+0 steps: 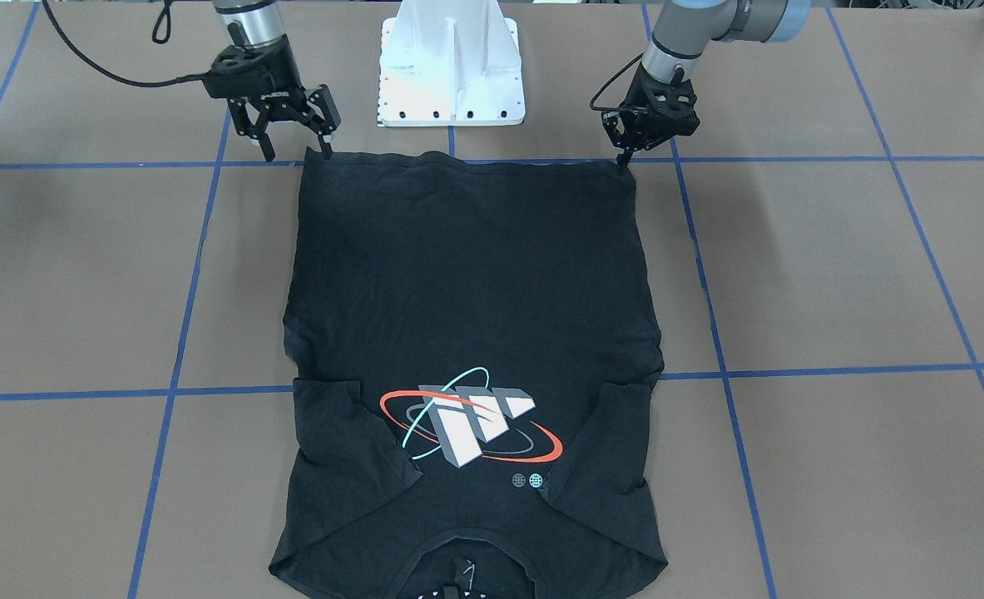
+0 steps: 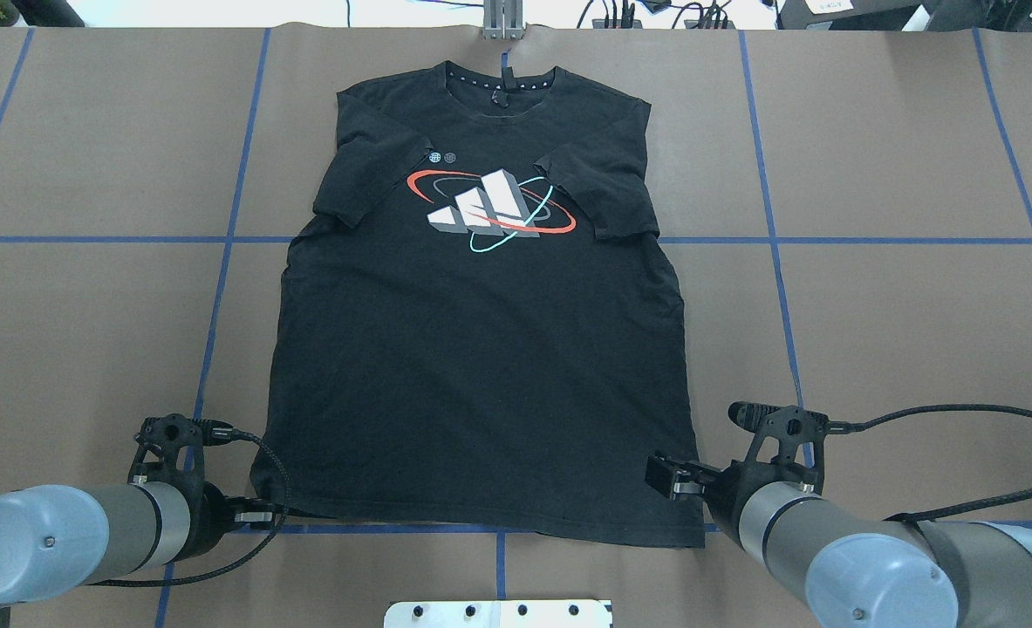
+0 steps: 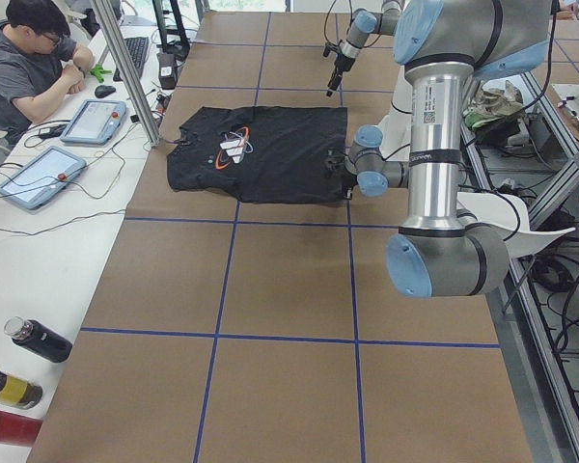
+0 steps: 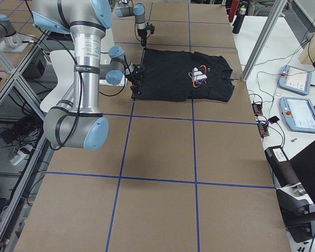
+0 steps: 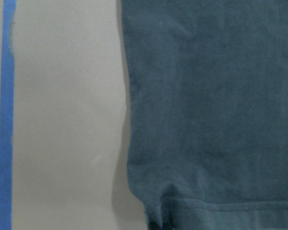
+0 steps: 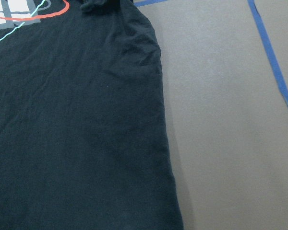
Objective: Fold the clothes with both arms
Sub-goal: 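Close both grippers on the hem corners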
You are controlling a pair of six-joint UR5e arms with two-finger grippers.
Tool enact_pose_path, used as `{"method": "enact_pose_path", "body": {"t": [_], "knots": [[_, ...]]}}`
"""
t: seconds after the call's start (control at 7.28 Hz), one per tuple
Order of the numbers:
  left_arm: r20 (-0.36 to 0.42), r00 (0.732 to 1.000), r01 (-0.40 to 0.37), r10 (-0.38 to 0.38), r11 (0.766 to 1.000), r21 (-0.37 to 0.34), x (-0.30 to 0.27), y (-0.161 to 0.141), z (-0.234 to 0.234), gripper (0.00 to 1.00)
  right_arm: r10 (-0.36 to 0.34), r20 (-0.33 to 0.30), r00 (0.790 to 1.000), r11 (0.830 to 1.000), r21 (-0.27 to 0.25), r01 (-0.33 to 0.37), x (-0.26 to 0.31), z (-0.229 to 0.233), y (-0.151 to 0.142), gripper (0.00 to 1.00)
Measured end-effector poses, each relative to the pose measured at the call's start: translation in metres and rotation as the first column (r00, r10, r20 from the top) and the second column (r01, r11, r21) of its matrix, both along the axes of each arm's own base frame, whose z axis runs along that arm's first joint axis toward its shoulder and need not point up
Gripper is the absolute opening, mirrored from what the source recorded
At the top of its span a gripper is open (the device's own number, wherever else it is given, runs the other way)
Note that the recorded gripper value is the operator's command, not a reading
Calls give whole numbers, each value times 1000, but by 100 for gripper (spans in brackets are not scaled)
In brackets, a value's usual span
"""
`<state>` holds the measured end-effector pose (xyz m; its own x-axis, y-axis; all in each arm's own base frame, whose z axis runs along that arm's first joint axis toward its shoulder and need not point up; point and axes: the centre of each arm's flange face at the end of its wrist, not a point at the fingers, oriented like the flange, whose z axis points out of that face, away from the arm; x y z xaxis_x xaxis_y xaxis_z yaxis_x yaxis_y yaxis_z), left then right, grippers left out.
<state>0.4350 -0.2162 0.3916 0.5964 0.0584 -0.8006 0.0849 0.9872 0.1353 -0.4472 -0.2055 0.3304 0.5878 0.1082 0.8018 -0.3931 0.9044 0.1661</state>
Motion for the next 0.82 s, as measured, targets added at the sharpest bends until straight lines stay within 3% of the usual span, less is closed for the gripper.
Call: {"method": "enact_pose_path", "body": {"t": [0.27,0.82], "knots": [[-12,1000,2,-2,1000,0,0,-1,-6,0,-2,-48,999,1000,-4,2,-21,9,25,73],[-19,1000,3,-2,1000,1,0,-1,-9,0,-17,-131,991,1000,-2,17,-27,34,51,47]]}}
